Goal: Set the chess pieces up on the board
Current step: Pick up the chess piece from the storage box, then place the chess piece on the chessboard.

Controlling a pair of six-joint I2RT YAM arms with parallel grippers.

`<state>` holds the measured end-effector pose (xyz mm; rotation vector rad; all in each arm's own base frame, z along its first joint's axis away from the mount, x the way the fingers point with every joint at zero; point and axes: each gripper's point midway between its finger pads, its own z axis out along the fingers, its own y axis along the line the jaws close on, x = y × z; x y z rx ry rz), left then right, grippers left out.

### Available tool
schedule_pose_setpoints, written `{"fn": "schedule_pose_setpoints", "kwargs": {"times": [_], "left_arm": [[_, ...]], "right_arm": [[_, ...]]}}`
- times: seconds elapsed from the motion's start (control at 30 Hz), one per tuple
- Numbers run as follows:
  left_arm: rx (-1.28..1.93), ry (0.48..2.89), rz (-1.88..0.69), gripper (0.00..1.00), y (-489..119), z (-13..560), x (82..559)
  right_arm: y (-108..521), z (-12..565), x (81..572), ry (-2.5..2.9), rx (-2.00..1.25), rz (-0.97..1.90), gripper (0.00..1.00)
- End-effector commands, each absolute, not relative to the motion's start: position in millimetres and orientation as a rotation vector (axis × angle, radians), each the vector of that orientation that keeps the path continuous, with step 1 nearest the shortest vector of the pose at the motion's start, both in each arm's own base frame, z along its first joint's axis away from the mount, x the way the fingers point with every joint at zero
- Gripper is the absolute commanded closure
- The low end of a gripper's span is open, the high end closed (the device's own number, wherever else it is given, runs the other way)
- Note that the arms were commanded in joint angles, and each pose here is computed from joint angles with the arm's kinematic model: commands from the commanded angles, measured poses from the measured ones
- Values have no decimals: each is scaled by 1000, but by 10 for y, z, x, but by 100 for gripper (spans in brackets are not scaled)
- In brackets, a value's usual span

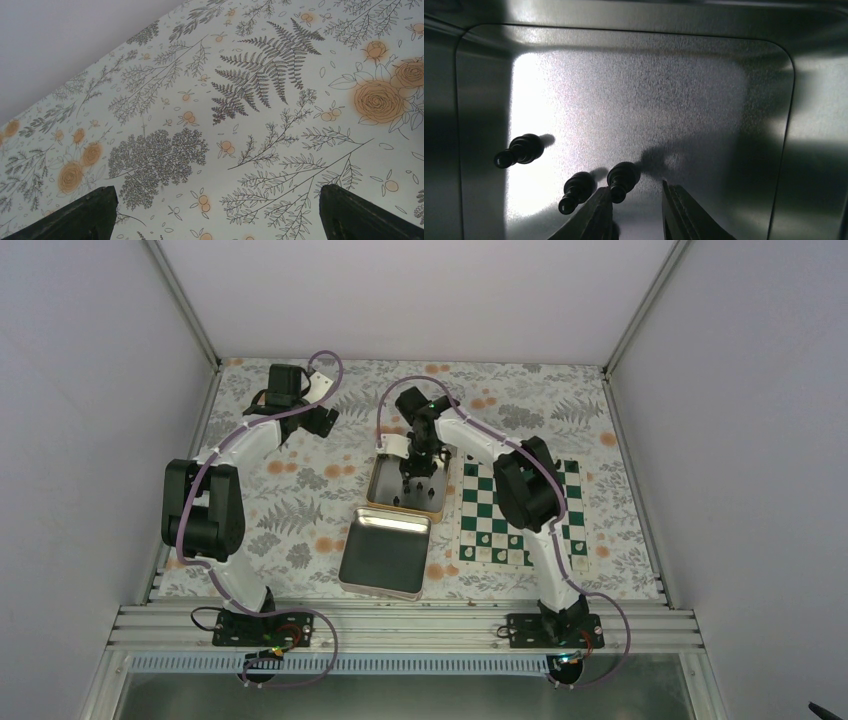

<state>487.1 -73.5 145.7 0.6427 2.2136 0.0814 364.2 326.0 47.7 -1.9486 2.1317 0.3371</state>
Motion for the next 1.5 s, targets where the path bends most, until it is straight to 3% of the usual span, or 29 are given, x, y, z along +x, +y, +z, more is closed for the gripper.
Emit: {"fn": "schedule_pose_setpoints", "kwargs": {"times": [0.0,0.27,0.43,0.83,1.17,1.47], "left_arm": [[630,2193,83,0,-735,1515,4906],[631,2194,87,0,-731,1497,4907],[632,2196,85,0,-734,1485,4909],[631,2195,82,0,-739,1506,4916],[624,2185,90,0,-728,1574,4919],[629,2184,79,0,-752,1574,4926]], "right_arm": [[3308,358,3551,2129,-1996,359,72],[3343,307,3561,2125,-2001,374,73],[3335,302,3593,2128,-1990,350,89],[3186,1024,3845,2064,-1846,274,94],[2321,1770,4170,2135,-1561,147,94],[1395,1497,4080,2337,-1351,146,93]]}}
